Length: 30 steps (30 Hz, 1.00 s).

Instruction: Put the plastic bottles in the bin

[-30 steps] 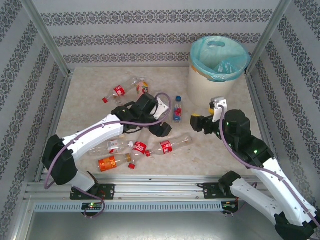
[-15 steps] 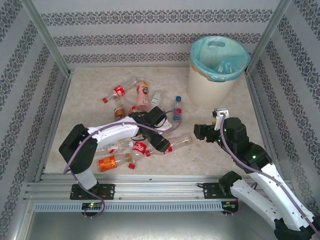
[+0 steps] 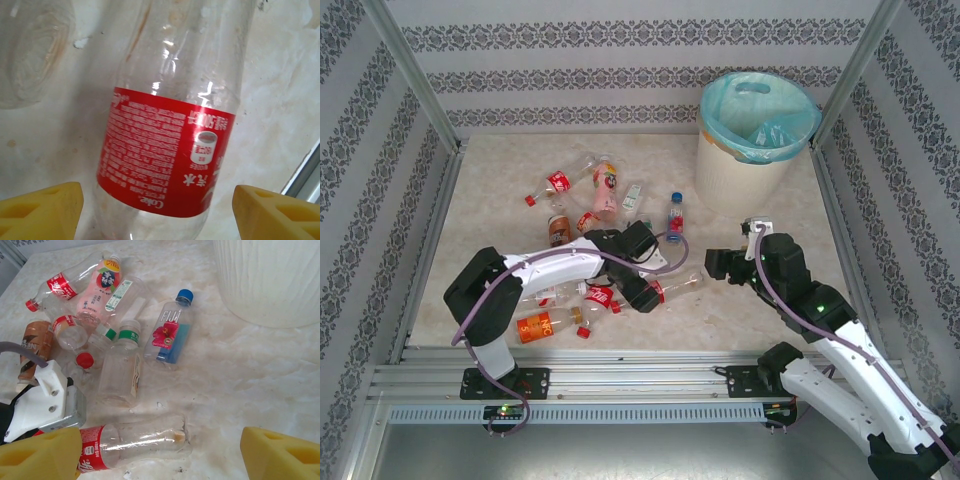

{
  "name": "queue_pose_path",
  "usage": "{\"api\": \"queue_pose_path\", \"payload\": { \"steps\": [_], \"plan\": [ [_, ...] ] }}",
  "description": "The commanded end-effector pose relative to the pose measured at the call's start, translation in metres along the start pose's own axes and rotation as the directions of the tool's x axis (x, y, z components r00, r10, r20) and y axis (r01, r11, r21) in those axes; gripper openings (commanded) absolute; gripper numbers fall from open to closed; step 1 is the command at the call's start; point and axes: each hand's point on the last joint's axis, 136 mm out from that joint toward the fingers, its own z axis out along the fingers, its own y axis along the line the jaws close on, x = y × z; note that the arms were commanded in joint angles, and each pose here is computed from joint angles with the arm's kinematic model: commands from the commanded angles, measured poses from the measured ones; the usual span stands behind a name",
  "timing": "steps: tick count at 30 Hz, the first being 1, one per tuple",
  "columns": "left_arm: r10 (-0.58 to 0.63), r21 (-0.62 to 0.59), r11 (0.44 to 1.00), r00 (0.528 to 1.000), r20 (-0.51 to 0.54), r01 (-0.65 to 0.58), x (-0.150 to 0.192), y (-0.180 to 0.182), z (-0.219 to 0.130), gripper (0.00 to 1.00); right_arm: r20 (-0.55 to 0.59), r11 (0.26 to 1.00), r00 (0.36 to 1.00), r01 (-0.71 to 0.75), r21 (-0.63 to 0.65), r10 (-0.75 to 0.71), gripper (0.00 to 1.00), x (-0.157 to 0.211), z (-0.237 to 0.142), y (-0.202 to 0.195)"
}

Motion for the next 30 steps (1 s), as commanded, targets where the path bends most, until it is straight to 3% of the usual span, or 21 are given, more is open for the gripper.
{"api": "queue_pose_path", "payload": {
  "steps": [1, 12, 16, 24, 30],
  "plan": [
    [0.045, 0.006, 0.999, 0.998, -0.031, -0.045, 0.007, -0.006, 0.007, 0.78, 0.015, 0.999, 0.999, -0.034, 0.020, 0.033, 0.83, -0.001, 0.005, -0.005],
    [0.103, -0.045, 0.993, 0.989, -0.108, -0.108, 0.014, -0.006, 0.031, 0.76, 0.023, 0.998, 1.000, 0.014, 0.055, -0.015, 0.83, -0.003, 0.002, -0.011],
    [0.116, -0.048, 0.991, 0.986, -0.122, -0.123, 0.012, -0.006, 0.032, 0.69, 0.021, 0.999, 1.000, 0.013, 0.048, -0.014, 0.83, -0.005, 0.001, -0.009],
    [0.155, 0.003, 0.988, 0.984, -0.092, -0.155, 0.008, -0.019, 0.018, 0.61, 0.049, 0.997, 0.999, 0.007, 0.071, -0.010, 0.83, -0.006, -0.007, -0.015],
    [0.175, 0.069, 0.982, 0.984, 0.009, -0.176, -0.007, -0.040, -0.012, 0.58, 0.119, 0.997, 0.992, 0.034, 0.075, -0.043, 0.81, -0.032, -0.026, -0.010]
  ]
}}
